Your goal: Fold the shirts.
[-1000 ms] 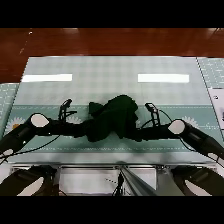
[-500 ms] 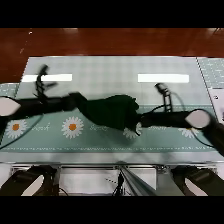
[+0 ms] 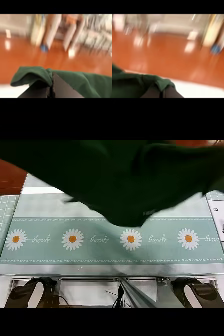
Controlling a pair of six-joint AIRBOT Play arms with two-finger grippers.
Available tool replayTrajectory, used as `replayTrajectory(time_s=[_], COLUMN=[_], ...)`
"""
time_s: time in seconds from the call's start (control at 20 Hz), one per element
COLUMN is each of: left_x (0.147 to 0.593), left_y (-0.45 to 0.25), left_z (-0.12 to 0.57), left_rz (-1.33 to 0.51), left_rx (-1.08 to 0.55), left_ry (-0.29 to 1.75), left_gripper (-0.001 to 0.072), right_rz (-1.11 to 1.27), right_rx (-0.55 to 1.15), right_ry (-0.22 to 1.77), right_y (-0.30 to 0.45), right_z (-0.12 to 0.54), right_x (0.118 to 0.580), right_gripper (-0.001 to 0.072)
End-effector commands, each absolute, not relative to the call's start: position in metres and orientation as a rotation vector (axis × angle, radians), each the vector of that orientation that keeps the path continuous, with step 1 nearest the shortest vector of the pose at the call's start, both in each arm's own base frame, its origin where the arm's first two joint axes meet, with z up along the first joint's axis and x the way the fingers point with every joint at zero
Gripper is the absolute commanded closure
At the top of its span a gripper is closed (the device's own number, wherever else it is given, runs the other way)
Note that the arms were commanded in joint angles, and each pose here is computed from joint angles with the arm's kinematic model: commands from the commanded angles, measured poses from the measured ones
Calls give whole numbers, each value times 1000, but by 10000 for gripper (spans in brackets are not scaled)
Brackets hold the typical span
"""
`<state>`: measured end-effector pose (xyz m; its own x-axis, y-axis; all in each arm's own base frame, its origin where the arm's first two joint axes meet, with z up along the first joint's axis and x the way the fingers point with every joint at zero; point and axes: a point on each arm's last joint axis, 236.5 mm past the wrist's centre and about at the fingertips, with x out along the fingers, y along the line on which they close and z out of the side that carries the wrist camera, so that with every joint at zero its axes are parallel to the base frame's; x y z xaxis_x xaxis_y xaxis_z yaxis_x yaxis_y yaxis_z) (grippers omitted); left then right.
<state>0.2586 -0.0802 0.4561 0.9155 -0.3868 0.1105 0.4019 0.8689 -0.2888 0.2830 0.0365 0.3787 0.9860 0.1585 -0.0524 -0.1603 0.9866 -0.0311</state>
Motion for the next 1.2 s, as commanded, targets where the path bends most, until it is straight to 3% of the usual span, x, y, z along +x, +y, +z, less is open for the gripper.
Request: replayTrajectory(time_s=[0.0,0.25,0.5,0.6,0.8,1.0,1.15], left_x=[194,138,158,175,208,238,245], left_y=[-99,-119,-127,-113,-97,-88,-84], left_z=[536,579,506,463,369,248,136], left_rz=[-461,-495,-503,-436,-397,-374,-320], left_rx=[-243,-152,-185,-166,-260,-428,-583], left_ry=[-258,-382,-48,113,422,728,942], left_gripper=[681,681,682,681,681,681,681], right_rz=[83,72,43,15,41,190,286], right_rx=[-71,-89,-101,-106,-52,116,223], right_ry=[-227,-455,-521,-459,-202,225,617], right_y=[21,23,18,10,6,35,60], right_z=[481,569,607,599,534,387,245], right_x=[234,172,162,194,321,459,511], right_gripper=[673,673,673,673,673,673,673])
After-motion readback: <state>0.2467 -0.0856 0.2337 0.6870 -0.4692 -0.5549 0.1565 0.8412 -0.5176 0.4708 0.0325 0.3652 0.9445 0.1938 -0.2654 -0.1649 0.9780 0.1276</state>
